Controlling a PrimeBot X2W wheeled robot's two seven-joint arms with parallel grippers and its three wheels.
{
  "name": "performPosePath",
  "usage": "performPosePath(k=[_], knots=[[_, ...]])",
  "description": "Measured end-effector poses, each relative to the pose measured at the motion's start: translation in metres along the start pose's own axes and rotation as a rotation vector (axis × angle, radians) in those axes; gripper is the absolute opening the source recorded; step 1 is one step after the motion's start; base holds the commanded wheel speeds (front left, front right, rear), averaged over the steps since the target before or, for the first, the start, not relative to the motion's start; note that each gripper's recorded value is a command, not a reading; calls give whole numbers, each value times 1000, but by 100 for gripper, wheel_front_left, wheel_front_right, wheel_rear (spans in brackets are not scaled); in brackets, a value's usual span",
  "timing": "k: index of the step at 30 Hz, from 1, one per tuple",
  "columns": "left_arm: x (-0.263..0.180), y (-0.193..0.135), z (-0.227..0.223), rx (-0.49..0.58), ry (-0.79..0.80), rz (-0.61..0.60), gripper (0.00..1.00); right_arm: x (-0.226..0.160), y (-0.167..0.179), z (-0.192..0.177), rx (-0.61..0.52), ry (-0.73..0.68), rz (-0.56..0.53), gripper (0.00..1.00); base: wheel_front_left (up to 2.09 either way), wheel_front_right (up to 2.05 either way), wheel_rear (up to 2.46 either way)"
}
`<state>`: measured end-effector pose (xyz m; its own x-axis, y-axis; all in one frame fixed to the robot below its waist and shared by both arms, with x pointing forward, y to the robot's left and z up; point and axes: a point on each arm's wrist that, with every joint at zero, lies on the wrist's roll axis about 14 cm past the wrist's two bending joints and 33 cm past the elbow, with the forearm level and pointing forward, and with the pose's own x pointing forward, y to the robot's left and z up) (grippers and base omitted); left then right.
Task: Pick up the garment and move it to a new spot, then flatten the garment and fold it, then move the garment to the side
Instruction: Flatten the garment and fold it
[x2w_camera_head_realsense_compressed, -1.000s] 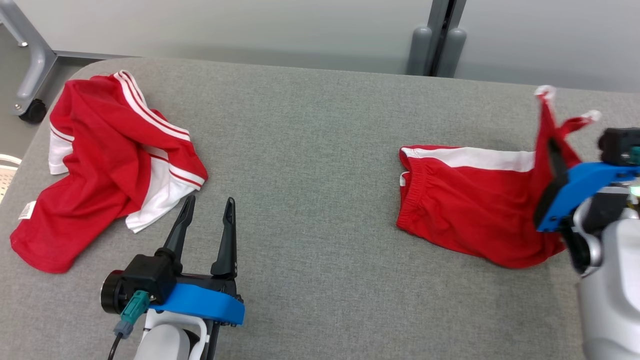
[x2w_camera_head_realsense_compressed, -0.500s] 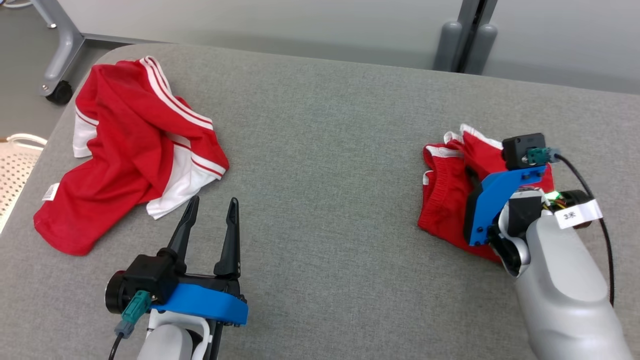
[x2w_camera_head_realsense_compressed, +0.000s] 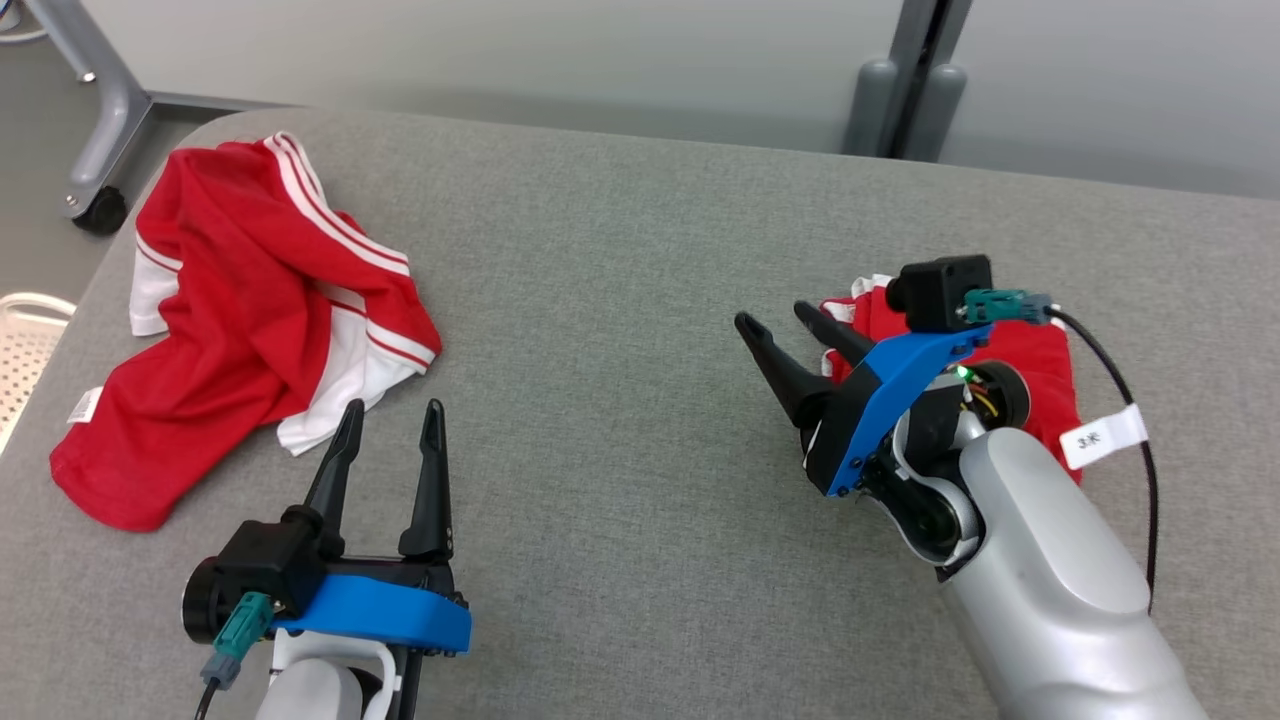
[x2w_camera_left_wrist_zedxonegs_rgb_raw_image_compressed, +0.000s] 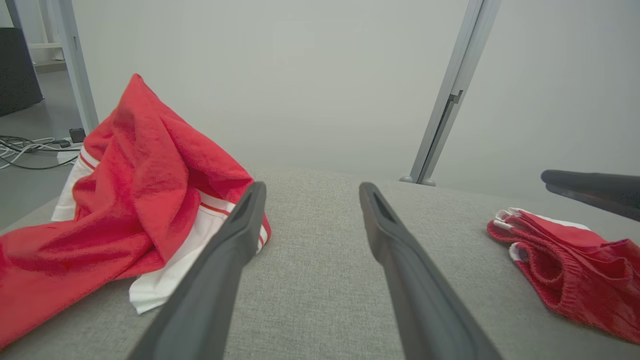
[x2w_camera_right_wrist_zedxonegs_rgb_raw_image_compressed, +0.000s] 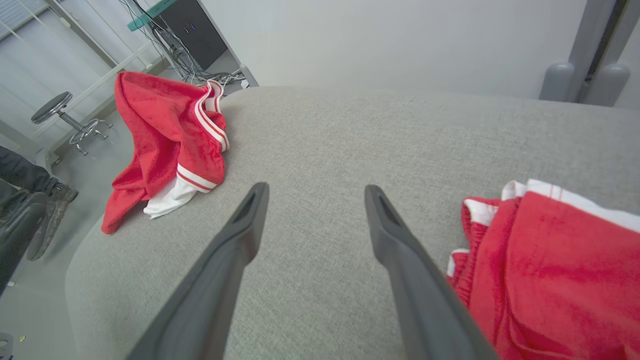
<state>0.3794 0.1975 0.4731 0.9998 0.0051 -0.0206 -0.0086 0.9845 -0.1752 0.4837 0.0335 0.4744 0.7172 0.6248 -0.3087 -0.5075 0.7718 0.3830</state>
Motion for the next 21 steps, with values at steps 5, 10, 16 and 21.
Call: performPosePath(k=[5, 10, 16, 21], knots=[[1, -9, 4, -2, -15, -26, 100, -38, -43, 33, -89, -122, -117, 100, 0, 0, 0], [0, -15, 6, -4, -19, -45, 100, -76, -100, 25, -213, -92, -299, 100, 0, 0, 0], [-1, -18, 4, -8, -16, -53, 100, -99, -122, -3, -249, -28, -395, 100, 0, 0, 0], [-2, -18, 3, -8, -10, -51, 100, -106, -133, -14, -256, -7, -448, 100, 0, 0, 0]])
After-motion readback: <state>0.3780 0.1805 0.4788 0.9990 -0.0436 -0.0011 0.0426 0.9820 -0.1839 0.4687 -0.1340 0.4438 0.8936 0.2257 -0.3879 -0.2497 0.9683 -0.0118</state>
